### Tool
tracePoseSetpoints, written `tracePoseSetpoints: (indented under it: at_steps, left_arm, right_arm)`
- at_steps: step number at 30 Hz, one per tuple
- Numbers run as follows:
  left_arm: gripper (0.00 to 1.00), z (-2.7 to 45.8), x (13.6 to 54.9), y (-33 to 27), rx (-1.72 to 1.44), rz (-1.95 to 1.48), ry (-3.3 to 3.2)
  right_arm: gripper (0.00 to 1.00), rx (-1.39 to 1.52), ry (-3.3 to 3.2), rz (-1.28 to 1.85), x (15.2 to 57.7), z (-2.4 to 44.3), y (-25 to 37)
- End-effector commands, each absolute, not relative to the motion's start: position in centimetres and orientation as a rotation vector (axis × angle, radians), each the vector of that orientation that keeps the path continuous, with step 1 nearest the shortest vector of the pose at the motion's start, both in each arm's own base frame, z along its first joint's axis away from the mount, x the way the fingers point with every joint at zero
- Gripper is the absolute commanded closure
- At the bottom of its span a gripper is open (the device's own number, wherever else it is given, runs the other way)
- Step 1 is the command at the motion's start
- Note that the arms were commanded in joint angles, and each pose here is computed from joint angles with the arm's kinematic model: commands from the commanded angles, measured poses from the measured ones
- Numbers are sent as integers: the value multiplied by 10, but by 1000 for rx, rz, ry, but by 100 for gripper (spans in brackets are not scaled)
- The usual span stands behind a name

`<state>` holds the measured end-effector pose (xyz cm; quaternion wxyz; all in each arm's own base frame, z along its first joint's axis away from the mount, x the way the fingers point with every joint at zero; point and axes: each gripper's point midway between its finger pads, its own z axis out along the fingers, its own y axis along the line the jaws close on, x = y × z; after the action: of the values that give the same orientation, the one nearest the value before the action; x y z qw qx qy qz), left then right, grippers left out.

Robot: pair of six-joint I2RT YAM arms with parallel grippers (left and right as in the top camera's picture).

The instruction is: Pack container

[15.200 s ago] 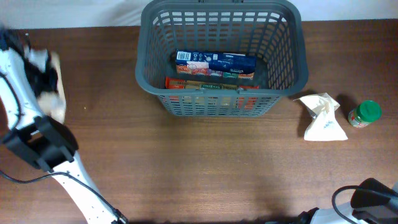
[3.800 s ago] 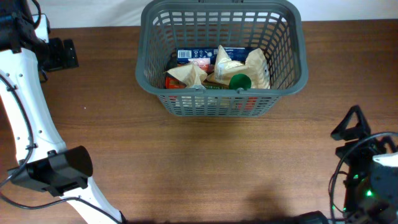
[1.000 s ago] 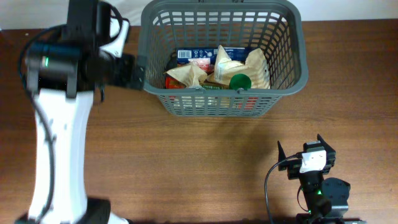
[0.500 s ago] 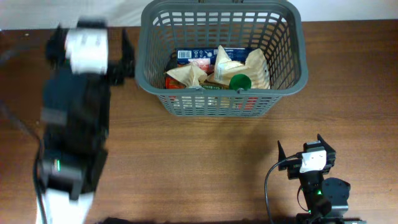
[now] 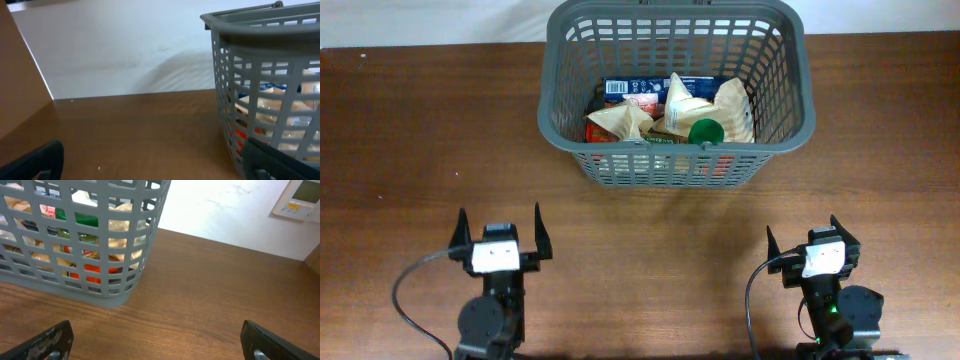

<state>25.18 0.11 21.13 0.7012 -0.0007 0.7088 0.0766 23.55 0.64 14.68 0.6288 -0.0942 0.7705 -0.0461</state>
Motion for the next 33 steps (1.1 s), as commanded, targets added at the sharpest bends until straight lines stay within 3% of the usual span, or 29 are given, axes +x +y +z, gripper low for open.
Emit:
tracePoseSetpoints:
  at_steps: [1,5,33]
  left_arm:
    - [1,183,246,0,3,150,1601]
    - [1,162,245,-5,38,127,1628]
    - [1,162,245,-14,78,84,1626]
  right_arm:
    - [1,-208,1768,-111,235,145,5]
    - [1,-208,1768,-111,235,145,4]
    - [1,-208,1768,-112,235,145,5]
